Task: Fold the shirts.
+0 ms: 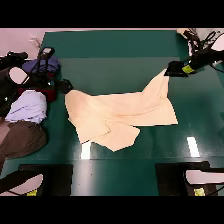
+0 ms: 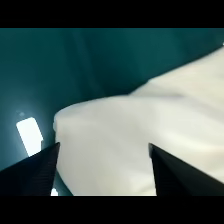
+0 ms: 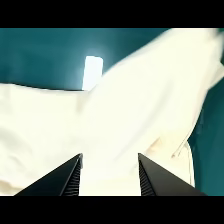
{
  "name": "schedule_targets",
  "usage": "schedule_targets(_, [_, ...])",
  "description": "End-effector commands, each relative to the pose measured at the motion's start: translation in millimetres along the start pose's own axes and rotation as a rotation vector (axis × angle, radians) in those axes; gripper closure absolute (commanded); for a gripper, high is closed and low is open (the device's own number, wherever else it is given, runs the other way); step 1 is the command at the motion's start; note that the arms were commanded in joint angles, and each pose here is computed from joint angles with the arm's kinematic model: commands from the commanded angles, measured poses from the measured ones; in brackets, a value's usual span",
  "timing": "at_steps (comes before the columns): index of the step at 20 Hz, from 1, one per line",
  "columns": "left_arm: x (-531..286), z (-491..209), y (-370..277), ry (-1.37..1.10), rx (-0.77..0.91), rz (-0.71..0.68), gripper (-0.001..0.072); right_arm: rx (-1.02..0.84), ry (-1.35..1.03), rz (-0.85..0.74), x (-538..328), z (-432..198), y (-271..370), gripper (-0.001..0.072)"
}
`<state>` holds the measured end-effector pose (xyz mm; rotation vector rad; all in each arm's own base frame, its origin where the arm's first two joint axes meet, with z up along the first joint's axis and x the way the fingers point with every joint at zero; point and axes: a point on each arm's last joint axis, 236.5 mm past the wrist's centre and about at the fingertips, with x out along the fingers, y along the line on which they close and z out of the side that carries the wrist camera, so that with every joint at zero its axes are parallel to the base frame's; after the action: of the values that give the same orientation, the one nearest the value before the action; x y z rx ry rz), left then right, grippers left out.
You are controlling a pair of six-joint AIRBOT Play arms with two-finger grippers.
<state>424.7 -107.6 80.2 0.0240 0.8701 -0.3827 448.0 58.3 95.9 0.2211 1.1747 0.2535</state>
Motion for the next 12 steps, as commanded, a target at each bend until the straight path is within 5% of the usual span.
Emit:
schedule_targets(1, [-8.4,14.8,27.7,0.006,0.008,0.079,0.0059,0.009,-0.010,0.048,-11.5,13.2,-3.5,0.0305])
schedule_targets(8, [14.0,-113.9,22.4,0.302,-0.448,-0.143,0.0059,0.037,-0.002,0.028,-30.9,-42.3,-15.4,0.0305])
schedule_targets(12, [42.1,-145.0,1.5,0.313,-0.421,-0.142,0.0108,0.041,0.003,0.030,-22.5,-62.3,-10.8,0.0305])
